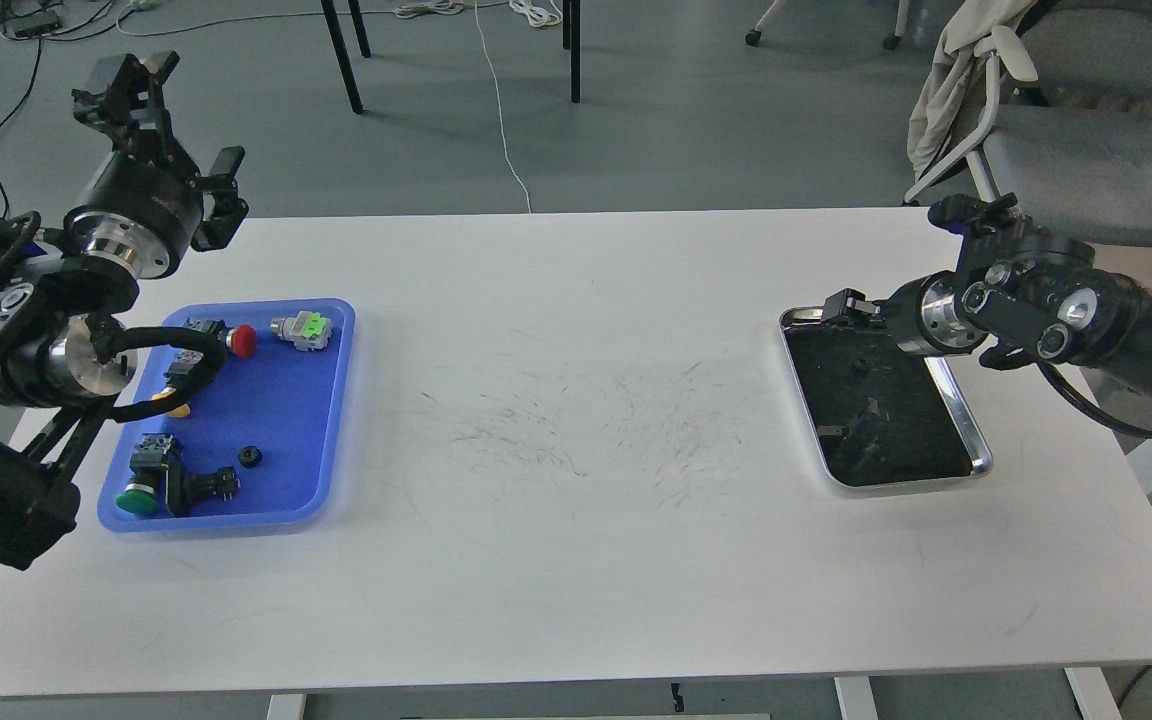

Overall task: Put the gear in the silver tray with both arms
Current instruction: 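Retract the right arm away from the silver tray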

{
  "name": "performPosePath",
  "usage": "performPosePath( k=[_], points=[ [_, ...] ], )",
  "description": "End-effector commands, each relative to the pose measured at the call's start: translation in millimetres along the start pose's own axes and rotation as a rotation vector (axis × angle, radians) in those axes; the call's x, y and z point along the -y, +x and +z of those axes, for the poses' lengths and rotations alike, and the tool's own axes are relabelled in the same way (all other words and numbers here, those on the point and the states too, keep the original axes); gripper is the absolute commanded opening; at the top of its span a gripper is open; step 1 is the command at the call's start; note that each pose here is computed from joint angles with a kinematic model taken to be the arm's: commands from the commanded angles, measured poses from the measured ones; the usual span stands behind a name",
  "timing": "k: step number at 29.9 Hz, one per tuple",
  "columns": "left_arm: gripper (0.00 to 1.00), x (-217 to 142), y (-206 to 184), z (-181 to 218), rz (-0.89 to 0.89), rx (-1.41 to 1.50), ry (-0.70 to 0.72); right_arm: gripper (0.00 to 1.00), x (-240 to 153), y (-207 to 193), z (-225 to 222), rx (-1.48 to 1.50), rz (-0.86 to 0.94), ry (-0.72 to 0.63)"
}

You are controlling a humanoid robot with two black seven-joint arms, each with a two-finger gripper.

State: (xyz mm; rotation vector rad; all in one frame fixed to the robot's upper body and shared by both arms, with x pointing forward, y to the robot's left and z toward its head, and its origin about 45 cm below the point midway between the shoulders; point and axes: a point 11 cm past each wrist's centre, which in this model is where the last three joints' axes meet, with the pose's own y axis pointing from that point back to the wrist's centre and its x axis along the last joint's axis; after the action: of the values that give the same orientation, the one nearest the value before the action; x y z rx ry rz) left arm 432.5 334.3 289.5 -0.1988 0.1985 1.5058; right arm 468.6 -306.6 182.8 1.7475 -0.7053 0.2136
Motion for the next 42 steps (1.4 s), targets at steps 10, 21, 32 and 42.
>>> performPosePath(
  k=[10,21,32,42],
  points=[
    [0.98,9,13,10,0.031,0.002,-0.006,0.96,-99,77,-68,0.257,0.143,0.483],
    [0.98,1,13,46,-0.122,0.080,-0.039,0.96,-182,79,-33,0.517,0.173,0.840],
    [0.98,-52,22,51,-0.389,0.708,0.164,0.95,-167,76,53,1.111,0.195,0.992],
    [0.98,-80,42,2,-0.571,1.374,0.281,0.96,-118,34,103,1.487,0.158,1.010]
  ],
)
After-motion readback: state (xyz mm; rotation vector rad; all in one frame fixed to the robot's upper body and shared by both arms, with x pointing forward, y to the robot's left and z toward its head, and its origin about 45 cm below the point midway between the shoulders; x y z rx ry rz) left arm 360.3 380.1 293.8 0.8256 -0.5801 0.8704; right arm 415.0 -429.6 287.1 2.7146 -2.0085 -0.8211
